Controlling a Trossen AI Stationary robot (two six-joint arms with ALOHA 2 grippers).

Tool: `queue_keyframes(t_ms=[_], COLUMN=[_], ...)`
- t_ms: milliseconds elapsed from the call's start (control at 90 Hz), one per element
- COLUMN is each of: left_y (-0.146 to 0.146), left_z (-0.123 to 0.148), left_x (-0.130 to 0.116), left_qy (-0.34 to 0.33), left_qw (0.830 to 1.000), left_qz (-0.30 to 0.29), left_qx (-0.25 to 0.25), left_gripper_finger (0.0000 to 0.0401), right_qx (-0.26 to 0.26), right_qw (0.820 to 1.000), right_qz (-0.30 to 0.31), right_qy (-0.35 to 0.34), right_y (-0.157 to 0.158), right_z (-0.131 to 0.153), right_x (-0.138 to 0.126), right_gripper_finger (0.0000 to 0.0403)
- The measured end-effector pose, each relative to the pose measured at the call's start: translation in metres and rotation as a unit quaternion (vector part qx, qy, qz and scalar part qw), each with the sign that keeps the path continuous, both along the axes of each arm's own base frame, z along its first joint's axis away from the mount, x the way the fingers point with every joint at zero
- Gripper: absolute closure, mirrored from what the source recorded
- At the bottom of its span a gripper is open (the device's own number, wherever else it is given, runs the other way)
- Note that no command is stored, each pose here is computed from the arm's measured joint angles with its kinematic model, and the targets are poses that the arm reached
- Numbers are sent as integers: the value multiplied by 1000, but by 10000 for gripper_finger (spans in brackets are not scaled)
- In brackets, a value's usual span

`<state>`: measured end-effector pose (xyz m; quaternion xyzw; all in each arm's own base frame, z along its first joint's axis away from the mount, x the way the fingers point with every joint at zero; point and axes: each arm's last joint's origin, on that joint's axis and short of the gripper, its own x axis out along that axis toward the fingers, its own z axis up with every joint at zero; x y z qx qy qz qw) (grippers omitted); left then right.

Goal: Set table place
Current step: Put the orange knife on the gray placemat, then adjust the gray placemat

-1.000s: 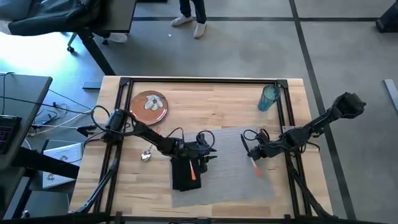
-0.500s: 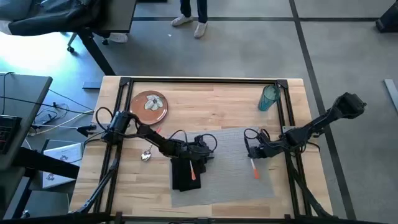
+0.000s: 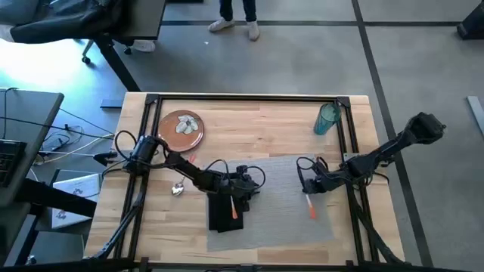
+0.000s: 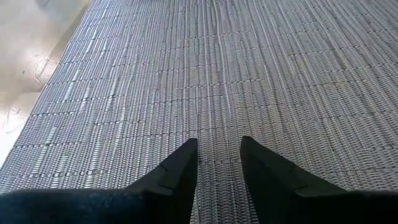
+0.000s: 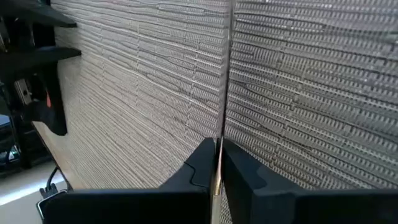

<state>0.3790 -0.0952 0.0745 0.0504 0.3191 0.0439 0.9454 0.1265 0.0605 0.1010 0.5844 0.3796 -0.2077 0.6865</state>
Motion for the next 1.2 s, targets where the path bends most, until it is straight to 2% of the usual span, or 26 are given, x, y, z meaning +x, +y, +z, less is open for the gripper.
queue_keyframes(t_ms=[189, 311, 611, 956, 1200], left_y=[0, 0, 0, -1, -1], left_z=[0, 0, 0, 0, 1], left_x=[0, 0, 0, 1, 1], left_qy=[0, -3, -6, -12, -14], left_qw=[1000, 1000, 1000, 1000, 1000], left_qz=[1, 0, 0, -4, -6], left_qx=[1, 1, 0, 2, 4], left_gripper_finger=[291, 291, 291, 291, 291], right_qx=[5, 5, -5, -64, -93], right_qw=[1000, 1000, 1000, 992, 990], right_qz=[-5, -5, 1, 22, 40], right_qy=[-4, -4, 8, 105, 98], right_y=[0, 0, 2, 3, 5], right_z=[1, 1, 6, 29, 41], right_x=[1, 1, 3, 5, 9], right_gripper_finger=[330, 312, 309, 309, 309])
